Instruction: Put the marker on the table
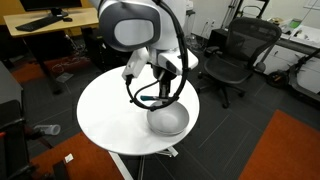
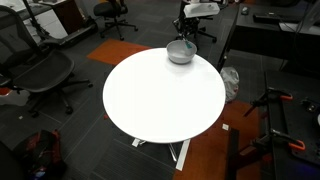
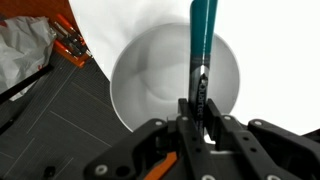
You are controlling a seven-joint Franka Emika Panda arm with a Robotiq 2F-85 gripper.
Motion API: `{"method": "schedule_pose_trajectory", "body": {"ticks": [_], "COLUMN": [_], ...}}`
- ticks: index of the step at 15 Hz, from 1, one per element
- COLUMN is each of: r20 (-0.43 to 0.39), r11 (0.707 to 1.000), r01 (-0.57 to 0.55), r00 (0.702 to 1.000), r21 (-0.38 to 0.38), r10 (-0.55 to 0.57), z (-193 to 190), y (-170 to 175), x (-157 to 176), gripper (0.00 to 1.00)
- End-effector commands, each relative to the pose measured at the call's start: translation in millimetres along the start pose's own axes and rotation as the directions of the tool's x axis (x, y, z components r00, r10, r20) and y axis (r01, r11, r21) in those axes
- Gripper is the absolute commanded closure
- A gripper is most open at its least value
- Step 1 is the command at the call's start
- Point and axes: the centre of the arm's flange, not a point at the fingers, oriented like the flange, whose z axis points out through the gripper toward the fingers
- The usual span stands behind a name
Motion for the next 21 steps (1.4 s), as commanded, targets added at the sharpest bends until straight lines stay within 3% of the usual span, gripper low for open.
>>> {"method": "schedule_pose_trajectory", "body": {"ticks": [1, 10, 15, 21], "r20": [-0.013, 0.073, 0.095, 0.081], "r11": [0.996, 0.953, 0.926, 0.912], "r01": [0.092, 0.298, 0.371, 0.405], "r00": [0.996, 0.951, 0.922, 0.909], "r21": [0.017, 0.054, 0.066, 0.068], "r10": [-0.092, -0.301, -0.376, -0.409], "z": [-24.5, -12.9, 3.0, 25.5], "y": [15.5, 12.4, 0.9, -11.9], "x": [-54.5, -128.9, -149.2, -159.3], "gripper": [0.95, 0.95, 0.95, 0.95]}}
